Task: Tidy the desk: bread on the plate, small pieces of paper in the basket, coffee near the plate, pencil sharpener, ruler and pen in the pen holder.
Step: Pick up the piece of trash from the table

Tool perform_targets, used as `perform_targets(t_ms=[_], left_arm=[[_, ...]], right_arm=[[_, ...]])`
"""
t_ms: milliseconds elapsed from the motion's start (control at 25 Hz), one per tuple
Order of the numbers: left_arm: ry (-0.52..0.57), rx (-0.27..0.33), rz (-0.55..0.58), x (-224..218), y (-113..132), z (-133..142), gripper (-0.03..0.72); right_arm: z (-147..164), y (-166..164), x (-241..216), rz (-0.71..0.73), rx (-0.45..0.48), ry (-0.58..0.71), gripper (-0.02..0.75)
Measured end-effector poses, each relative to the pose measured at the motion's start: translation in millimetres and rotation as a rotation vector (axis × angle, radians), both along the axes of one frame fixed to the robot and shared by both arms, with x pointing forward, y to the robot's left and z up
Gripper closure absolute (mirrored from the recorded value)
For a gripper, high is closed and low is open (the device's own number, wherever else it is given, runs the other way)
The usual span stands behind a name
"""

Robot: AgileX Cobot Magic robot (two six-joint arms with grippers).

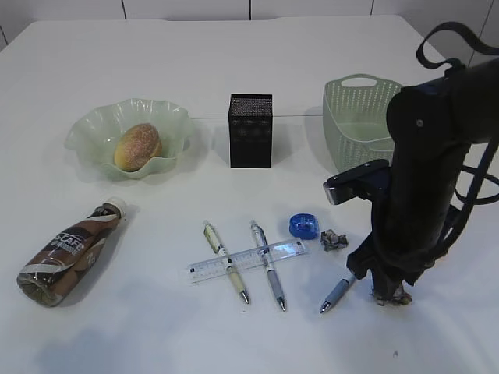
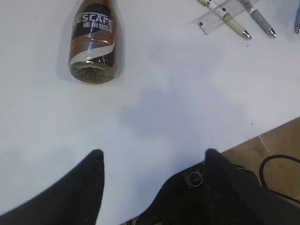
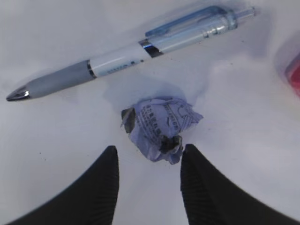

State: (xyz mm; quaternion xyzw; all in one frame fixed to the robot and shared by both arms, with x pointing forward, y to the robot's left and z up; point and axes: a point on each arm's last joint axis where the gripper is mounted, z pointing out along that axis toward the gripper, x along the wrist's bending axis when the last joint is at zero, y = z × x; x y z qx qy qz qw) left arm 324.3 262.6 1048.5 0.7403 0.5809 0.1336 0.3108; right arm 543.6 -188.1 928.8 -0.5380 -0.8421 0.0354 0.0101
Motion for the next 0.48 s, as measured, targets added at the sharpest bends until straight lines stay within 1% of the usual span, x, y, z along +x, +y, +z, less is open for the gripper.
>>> perform_targets(t_ms=[240, 400, 480], left_arm=[[0.010, 0.003, -0.002, -0.7, 0.1, -0.6, 0.222], [0.012, 0.004, -0.002, -0.9, 0.2, -0.7, 0.222], [0.012, 0.004, -0.002, -0.9, 0.2, -0.7, 0.222]], right_arm=[[-18.7, -0.7, 4.1, 0.012, -0.022, 0.020, 0.381], [-22.3, -4.0, 6.9, 0.001, -0.020, 0.015, 0.383], [-22.4, -5.0, 7.9, -0.004, -0.017, 0.008, 0.399]])
